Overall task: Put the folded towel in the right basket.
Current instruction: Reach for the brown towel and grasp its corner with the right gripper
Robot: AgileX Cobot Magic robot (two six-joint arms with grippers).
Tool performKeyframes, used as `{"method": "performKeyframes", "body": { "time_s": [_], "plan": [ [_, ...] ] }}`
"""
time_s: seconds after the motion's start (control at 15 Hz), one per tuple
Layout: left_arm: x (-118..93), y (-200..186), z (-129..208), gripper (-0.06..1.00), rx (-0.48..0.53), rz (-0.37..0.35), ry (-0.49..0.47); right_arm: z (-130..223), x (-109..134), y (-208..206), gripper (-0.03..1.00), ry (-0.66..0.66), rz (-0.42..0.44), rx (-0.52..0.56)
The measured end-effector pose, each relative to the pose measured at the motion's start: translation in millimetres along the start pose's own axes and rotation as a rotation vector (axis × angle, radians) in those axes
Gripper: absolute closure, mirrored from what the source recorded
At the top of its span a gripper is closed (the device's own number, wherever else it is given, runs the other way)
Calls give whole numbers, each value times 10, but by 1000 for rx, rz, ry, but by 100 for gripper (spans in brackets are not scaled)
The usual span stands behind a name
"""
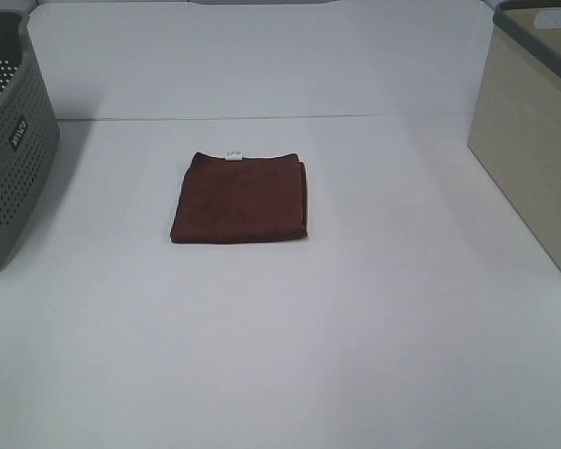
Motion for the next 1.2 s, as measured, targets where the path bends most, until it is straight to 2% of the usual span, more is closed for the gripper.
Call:
{"method": "performKeyframes", "body": {
  "time_s": [0.2, 0.4, 0.53, 0.6, 0.93, 1.07, 1.2],
  "plan": [
    [0, 0, 0, 94, 0, 0, 0, -16, -6, 14, 7, 0, -2, 5],
    [0, 0, 0, 94, 0, 0, 0, -220, -80, 104, 8, 0, -17, 38],
    [0, 0, 0, 94, 0, 0, 0, -560, -195, 301, 10, 5, -60, 126],
    [0, 0, 0, 94, 0, 0, 0, -615, -215, 334, 10, 4, -65, 140],
    [0, 0, 0, 94, 0, 0, 0, -1178, -401, 942, 12, 15, -168, 376],
    [0, 0, 0, 94, 0, 0, 0, -1314, -415, 1279, 13, 30, -235, 503],
    [0, 0, 0, 94, 0, 0, 0, -1477, -367, 1533, 14, 76, -325, 583]
  ]
}}
Point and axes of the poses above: a point on each arm's last joint axis where the gripper is mounted, y pointing out along that axis toward the gripper, x along the wrist's bending axis when the last joint is at zero, z = x × y, the point moved 6 cm from there along y, pointing out along that axis toward the gripper, and after that the axes turned 15 degrees about -y, right-handed, at the moved point
